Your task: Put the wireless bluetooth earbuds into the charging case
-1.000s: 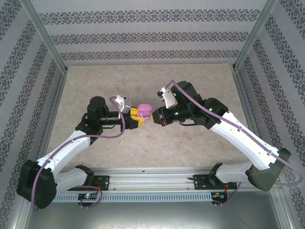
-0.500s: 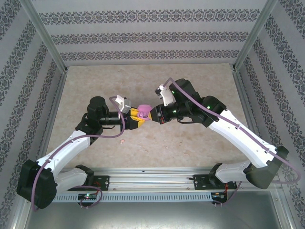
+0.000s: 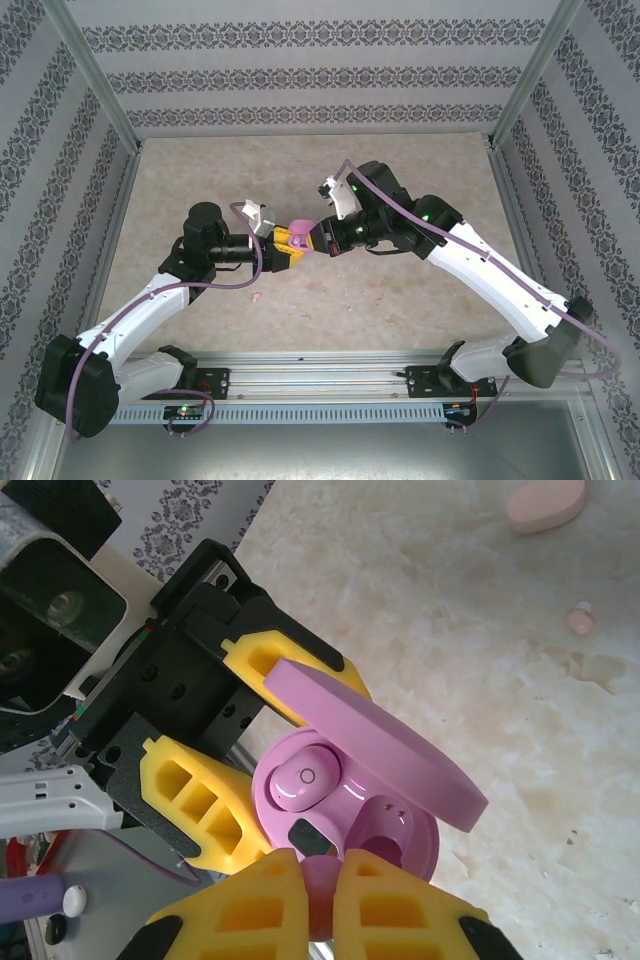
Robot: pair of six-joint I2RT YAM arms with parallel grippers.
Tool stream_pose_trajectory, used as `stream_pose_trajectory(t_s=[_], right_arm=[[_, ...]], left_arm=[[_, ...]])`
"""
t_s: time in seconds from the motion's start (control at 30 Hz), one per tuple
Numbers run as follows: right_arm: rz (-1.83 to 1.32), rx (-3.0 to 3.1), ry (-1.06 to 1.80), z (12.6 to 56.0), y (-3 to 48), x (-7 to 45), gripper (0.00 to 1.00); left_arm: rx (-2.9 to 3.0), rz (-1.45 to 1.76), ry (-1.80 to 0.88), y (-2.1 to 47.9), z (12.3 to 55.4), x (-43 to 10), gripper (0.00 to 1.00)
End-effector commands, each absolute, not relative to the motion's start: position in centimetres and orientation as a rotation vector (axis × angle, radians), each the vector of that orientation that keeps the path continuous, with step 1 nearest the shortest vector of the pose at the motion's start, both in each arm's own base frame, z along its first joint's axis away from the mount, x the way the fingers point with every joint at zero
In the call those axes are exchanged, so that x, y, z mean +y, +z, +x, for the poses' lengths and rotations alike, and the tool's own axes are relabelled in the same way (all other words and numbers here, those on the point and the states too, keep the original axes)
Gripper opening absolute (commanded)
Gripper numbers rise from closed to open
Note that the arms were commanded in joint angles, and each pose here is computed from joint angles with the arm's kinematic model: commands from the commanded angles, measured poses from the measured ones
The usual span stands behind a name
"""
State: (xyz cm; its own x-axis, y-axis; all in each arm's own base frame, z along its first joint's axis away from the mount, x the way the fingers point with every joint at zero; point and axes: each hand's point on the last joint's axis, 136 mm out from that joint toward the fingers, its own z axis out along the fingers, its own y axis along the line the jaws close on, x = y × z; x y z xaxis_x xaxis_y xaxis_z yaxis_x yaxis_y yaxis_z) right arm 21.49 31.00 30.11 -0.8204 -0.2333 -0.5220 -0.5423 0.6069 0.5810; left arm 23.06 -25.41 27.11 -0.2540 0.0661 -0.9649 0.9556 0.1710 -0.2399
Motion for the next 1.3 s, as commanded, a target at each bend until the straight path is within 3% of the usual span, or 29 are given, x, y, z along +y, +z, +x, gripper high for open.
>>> stream_pose_trajectory(t_s=[0.0,0.8,1.27], right_arm=[[-0.641,2.384,1.098,22.4,31.2,31.5,0.08],[-0.612,2.472,1.08,22.6,28.6,30.6,0.14],[-0.617,2.485,1.079,22.7,28.7,30.8,0.36]], left_arm=[[1.457,1.06,-1.236,28.9,22.4,-25.9,0.25],[1.451,1.065,-1.219,29.1,22.8,-26.0,0.25],[1.452,1.058,-1.21,29.1,22.5,-25.8,0.25]])
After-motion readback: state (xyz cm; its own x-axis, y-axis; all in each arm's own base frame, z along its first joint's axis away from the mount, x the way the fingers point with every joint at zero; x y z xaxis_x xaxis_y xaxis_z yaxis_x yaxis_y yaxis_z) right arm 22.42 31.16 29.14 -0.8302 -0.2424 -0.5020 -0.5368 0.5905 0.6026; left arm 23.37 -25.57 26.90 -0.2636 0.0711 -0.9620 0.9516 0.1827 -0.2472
